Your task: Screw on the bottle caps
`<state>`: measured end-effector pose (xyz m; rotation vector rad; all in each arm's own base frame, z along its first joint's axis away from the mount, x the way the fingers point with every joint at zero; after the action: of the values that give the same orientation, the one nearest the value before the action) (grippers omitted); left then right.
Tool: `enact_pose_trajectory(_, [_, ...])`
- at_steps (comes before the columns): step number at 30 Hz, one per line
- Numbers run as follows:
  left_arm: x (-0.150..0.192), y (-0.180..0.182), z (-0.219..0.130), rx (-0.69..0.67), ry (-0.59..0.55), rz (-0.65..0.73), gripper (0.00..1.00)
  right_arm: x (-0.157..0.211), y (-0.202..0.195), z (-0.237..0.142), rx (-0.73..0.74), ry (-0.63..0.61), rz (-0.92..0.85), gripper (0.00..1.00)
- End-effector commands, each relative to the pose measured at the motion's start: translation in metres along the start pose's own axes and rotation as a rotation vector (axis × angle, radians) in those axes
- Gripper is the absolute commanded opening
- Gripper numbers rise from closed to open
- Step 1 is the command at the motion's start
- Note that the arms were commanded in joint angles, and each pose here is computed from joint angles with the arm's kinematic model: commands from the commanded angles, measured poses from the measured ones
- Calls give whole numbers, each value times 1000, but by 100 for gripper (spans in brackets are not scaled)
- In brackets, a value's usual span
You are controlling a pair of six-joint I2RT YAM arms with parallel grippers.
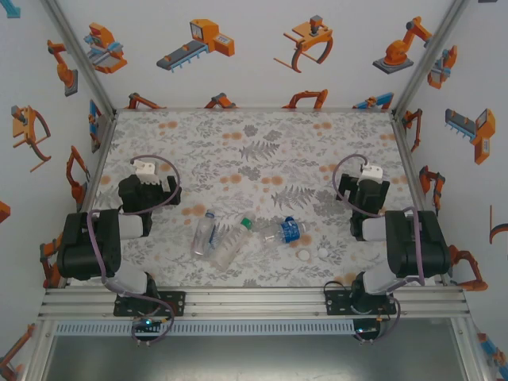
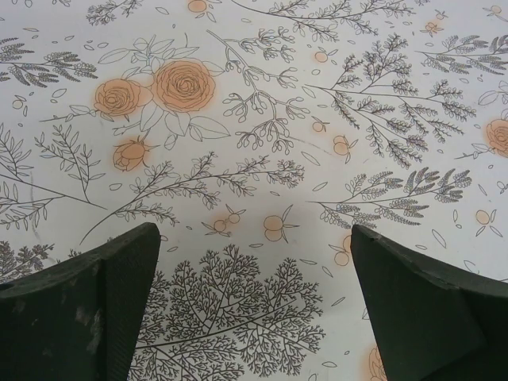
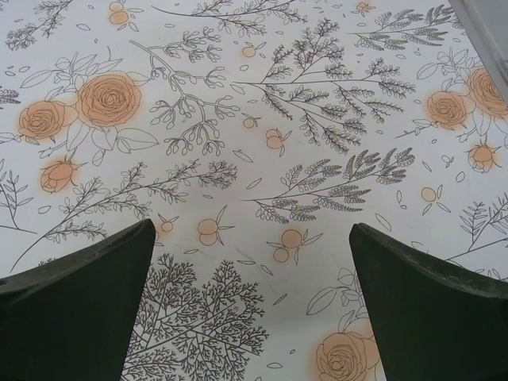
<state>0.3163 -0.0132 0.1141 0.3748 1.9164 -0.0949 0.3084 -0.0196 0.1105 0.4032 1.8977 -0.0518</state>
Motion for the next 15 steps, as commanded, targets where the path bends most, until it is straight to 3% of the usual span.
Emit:
enact_pose_trajectory(1, [-6,-1,-2,9,-39,22,97,-10,-1,3,18,-31,27,99])
enact_pose_trajectory(15, [-5,4,-2,-27,-32,0,97,-10,-1,3,17,-33,27,99])
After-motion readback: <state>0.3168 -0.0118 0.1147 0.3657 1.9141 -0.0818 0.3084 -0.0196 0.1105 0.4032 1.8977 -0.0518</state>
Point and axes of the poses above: each hand's point on the last joint's axis, 136 mm out from that joint toward the fingers, its own z axis out along the fingers, its own y axis along the line the jaws close on, x = y × z, the point moved 8 cm from there along -z, back along the fingers, and after that the axes turned 13 degrees about z, right-handed, at the moved point
